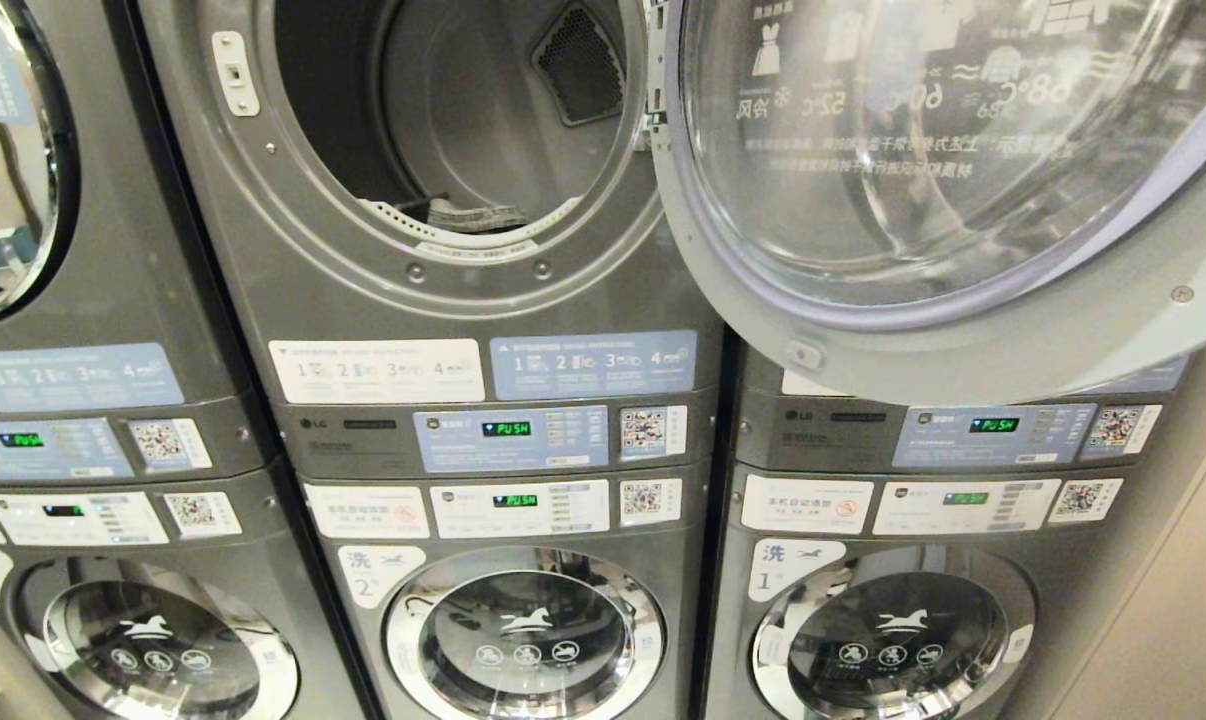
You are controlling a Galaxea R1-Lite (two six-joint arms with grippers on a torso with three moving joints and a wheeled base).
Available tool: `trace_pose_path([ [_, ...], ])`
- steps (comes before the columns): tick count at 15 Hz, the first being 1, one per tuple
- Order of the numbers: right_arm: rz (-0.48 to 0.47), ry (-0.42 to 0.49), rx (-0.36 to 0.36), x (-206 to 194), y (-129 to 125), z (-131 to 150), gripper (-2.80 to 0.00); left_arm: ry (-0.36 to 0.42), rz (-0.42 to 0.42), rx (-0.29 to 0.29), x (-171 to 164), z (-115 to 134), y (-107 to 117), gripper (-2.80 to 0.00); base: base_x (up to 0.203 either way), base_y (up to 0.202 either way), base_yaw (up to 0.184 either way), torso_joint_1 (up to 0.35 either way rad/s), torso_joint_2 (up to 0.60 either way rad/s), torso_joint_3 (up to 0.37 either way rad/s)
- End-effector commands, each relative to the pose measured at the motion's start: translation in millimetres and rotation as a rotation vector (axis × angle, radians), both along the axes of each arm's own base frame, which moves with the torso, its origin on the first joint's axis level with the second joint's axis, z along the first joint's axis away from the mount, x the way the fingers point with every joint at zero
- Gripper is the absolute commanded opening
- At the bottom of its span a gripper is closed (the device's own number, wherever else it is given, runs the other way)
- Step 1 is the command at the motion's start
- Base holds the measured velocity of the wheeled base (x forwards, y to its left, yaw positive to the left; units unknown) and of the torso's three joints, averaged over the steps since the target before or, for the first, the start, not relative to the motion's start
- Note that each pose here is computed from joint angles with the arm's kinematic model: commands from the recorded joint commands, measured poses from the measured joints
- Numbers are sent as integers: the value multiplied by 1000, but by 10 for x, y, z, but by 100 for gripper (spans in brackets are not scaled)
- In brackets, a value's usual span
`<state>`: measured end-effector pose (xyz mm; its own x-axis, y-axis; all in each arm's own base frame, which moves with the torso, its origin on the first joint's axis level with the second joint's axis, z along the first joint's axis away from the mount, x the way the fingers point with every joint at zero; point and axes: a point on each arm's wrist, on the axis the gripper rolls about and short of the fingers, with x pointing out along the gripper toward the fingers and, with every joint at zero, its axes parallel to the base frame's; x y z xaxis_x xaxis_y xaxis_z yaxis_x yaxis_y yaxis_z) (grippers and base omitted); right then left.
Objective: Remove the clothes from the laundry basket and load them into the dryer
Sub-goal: Close the dryer
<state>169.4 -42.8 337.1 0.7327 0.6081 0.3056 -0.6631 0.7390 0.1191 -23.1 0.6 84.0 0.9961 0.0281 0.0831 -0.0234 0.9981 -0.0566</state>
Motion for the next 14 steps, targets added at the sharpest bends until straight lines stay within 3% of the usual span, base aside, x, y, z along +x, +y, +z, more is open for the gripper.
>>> trace_pose_path([
  [1, 91, -62, -24, -362, 256, 11, -280, 26, 1, -1, 22, -81, 0, -280, 0, 0, 0, 0, 0, 0],
  [5, 273, -126, -41, -667, 524, 27, -280, 28, 1, -1, 23, -80, 0, -280, 0, 0, 0, 0, 0, 0],
  [7, 364, -153, -87, -685, 584, 93, -280, 28, 1, -1, 23, -80, 0, -280, 0, 0, 0, 0, 0, 0],
  [11, 537, -162, -135, -431, 840, 171, -280, 26, 1, -1, 22, -81, 0, -280, 0, 0, 0, 0, 0, 0],
  [14, 607, -151, -192, -112, 1216, 11, -280, 26, 1, -1, 22, -81, 0, -280, 0, 0, 0, 0, 0, 0],
])
